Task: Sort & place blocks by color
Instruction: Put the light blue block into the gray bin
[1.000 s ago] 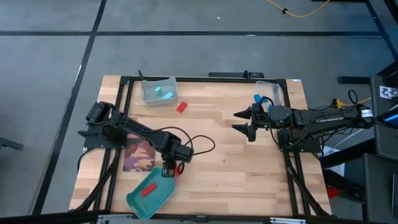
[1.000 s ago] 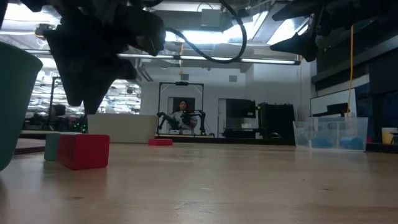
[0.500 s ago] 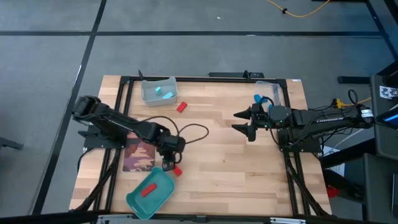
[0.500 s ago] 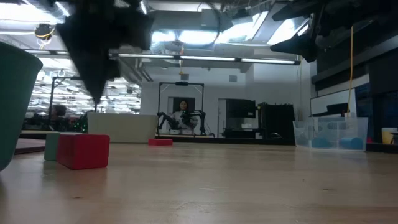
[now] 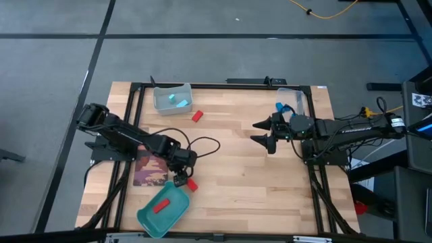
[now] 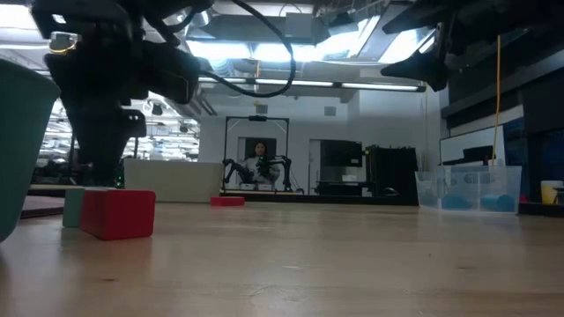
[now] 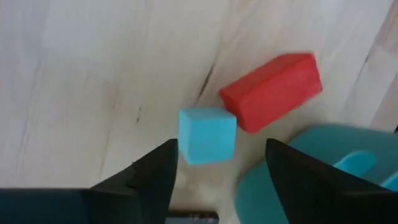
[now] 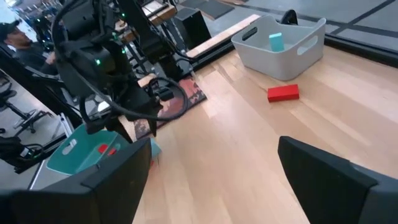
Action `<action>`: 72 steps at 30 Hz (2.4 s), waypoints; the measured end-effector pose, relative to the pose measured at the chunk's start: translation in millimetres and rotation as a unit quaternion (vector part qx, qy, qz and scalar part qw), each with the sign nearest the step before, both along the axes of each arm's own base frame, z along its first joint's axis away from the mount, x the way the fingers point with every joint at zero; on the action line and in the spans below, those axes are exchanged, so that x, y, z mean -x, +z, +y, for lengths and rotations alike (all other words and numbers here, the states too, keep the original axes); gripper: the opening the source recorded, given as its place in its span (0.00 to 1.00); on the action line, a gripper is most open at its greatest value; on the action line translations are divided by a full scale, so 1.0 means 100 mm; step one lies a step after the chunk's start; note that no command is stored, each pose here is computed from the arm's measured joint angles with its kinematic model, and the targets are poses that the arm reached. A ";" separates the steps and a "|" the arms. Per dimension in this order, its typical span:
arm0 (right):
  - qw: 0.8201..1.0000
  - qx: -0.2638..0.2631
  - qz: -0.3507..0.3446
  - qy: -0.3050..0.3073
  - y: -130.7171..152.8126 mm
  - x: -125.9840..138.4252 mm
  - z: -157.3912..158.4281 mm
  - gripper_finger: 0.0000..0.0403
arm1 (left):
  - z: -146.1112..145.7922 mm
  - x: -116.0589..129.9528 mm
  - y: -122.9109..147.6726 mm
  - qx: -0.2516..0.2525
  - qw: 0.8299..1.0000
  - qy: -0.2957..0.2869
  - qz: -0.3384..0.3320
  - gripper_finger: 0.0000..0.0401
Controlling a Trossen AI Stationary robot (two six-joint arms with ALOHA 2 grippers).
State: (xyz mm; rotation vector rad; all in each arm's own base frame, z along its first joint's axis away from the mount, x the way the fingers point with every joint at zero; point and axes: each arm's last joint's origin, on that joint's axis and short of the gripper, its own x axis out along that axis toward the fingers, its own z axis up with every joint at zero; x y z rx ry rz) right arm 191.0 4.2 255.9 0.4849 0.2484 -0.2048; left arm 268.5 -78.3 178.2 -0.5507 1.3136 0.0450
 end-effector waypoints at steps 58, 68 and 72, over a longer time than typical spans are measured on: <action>1.000 -0.011 -0.003 -0.007 0.00 -0.01 0.00 0.87 | -0.08 -0.02 -0.18 -0.125 0.986 -0.105 -0.010 0.37; 1.000 -0.011 -0.003 -0.007 0.00 -0.01 0.00 0.87 | -0.08 -0.01 -0.18 -0.123 0.987 -0.106 -0.010 0.33; 1.000 -0.011 -0.003 -0.007 0.00 -0.01 0.00 0.87 | -0.05 0.00 -0.14 -0.115 0.988 -0.104 -0.007 0.32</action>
